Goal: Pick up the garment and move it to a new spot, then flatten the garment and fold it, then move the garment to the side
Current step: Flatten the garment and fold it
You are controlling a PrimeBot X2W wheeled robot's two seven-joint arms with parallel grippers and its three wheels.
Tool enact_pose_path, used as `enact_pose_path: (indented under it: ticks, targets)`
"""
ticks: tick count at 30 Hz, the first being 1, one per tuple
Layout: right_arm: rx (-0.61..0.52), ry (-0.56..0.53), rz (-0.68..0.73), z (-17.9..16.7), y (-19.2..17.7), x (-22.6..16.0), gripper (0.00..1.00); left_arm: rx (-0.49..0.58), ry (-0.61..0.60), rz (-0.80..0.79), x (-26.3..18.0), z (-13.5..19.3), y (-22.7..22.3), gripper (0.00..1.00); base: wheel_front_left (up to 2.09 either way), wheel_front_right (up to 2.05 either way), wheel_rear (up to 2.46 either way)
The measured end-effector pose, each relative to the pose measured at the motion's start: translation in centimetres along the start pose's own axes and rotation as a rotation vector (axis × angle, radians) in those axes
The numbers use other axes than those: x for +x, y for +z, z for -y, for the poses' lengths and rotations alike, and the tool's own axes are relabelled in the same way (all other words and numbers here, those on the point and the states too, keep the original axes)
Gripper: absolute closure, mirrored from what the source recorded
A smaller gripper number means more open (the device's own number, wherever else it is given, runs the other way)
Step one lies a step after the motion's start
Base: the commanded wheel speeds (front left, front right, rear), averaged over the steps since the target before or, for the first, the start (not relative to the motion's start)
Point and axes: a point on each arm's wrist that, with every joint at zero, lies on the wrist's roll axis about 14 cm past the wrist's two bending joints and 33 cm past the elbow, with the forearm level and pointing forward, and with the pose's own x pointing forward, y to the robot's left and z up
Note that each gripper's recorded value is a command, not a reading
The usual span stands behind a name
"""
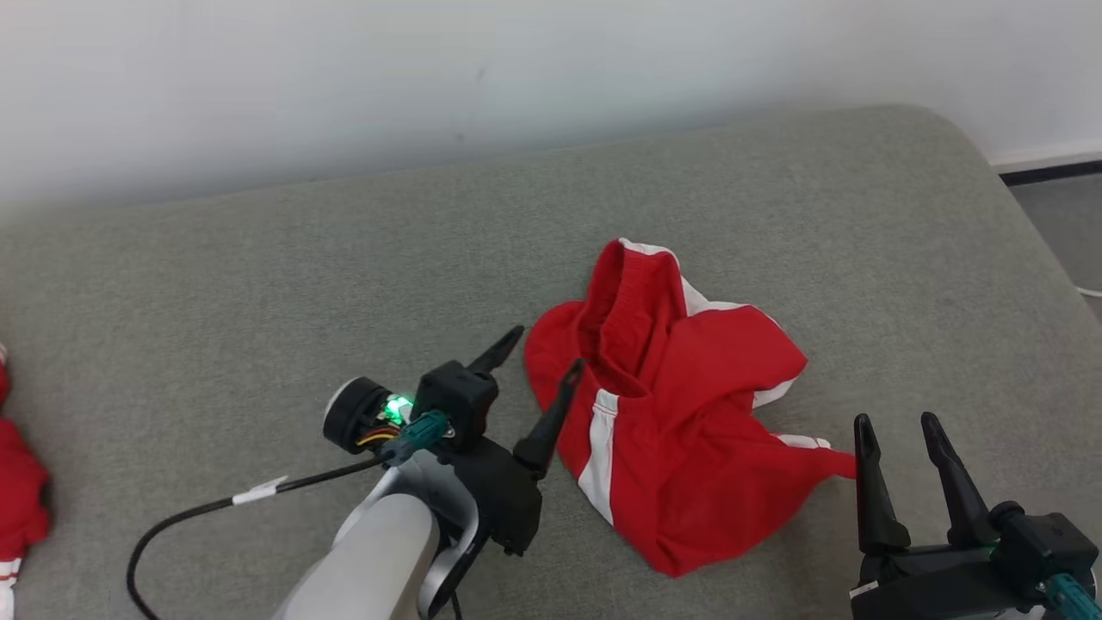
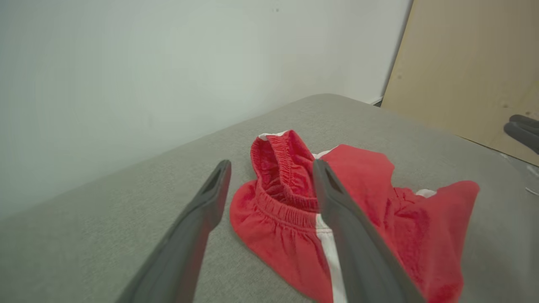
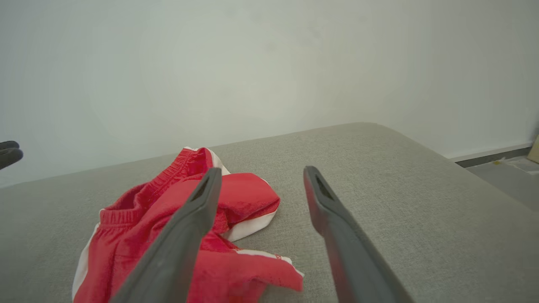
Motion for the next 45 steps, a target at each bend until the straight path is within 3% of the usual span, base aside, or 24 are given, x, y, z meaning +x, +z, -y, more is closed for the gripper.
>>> enact_pose_path:
  ticks: [7,15,16,18,26,32,45]
  targets:
    - [-0.009,-0.084,-0.013,2.5,-0.2,-1.2,0.00,-0.019,-0.176,-0.238,2.0,4.5,-5.4,0.00,0.00,0.00,0.00]
    - [-0.015,-0.133,-0.018,3.9,-0.1,-1.9,0.00,-0.060,-0.247,-0.391,2.1,6.7,-9.4,0.00,0.00,0.00,0.00]
    - [-0.016,-0.138,-0.019,4.0,-0.1,-2.0,0.00,-0.060,-0.250,-0.408,2.1,6.7,-9.9,0.11,0.00,0.00,0.00]
    - [-0.018,-0.146,-0.020,4.2,-0.1,-2.1,0.00,-0.053,-0.254,-0.422,2.2,6.7,-10.4,1.00,0.00,0.00,0.00]
    - [-0.026,-0.159,-0.020,4.7,-0.1,-2.3,0.00,-0.053,-0.201,-0.320,3.4,5.1,-8.7,1.00,0.00,0.00,0.00]
    - [-0.017,-0.105,-0.031,3.2,-0.6,-1.8,0.00,-0.083,-0.063,-0.193,2.7,1.4,-5.7,1.00,0.00,0.00,0.00]
    - [-0.006,0.057,-0.045,-1.5,-1.5,0.6,0.00,-0.247,0.371,-0.162,-9.4,-5.5,-8.9,1.00,0.00,0.00,0.00]
